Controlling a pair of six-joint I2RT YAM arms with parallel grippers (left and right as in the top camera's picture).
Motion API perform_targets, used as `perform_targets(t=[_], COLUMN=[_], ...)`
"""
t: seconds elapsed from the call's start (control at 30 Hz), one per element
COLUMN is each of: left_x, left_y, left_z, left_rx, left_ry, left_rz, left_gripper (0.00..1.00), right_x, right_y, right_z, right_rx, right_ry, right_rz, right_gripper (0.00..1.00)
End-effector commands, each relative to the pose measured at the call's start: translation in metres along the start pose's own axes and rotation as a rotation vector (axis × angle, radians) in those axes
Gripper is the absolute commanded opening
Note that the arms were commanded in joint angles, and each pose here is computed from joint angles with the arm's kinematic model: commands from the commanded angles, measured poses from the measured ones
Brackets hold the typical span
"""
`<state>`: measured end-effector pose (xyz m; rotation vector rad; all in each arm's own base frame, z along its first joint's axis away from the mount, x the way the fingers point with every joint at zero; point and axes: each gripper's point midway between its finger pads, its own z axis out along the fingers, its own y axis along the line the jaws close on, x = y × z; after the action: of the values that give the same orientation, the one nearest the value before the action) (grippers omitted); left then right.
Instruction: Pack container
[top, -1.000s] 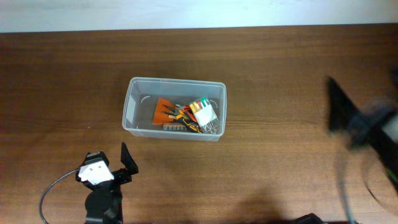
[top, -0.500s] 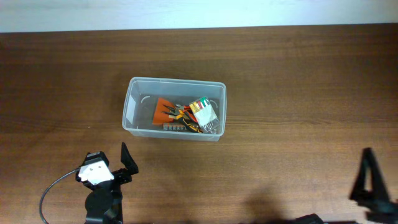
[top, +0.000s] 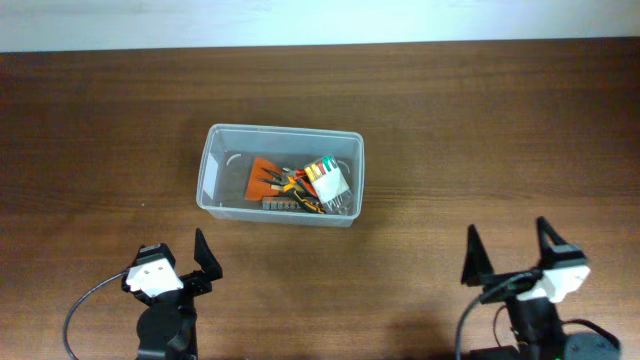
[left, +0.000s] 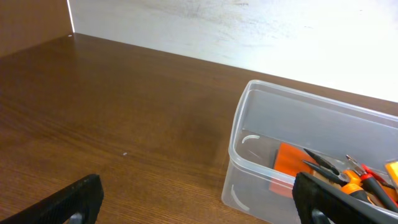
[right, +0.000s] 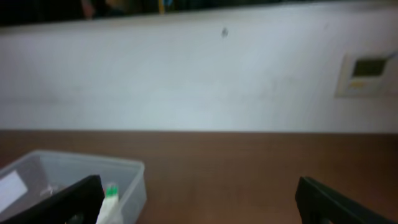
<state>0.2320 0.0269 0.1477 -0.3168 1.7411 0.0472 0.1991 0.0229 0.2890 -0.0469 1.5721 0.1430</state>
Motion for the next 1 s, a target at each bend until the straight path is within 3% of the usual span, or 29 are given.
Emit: perform_targets(t=[0.0, 0.23, 0.63, 0.97], left_x=[0.001, 0.001, 0.001, 0.001], left_y=[0.0, 0.0, 0.0, 0.0], left_z=[0.0, 0.0, 0.0, 0.0], left_rx=[-0.001, -0.001, -0.001, -0.001], left_ry=[0.001, 0.001, 0.001, 0.001], left_rz=[0.01, 0.01, 0.01, 0.01], left_gripper=[0.99, 0.99, 0.99, 0.99], right_x=[0.027, 0.078, 0.124, 0.135], right_y=[0.005, 0.001, -0.008, -0.012], right_z=[0.008, 0.025, 0.038, 0.04], right_rx=[-0.043, -0.039, -0.01, 0.002], right_ry=[0.021, 0.08, 0.131, 0.143], right_rz=[0.031, 0.032, 0.034, 0.02], right_gripper=[0.99, 0.99, 0.99, 0.99])
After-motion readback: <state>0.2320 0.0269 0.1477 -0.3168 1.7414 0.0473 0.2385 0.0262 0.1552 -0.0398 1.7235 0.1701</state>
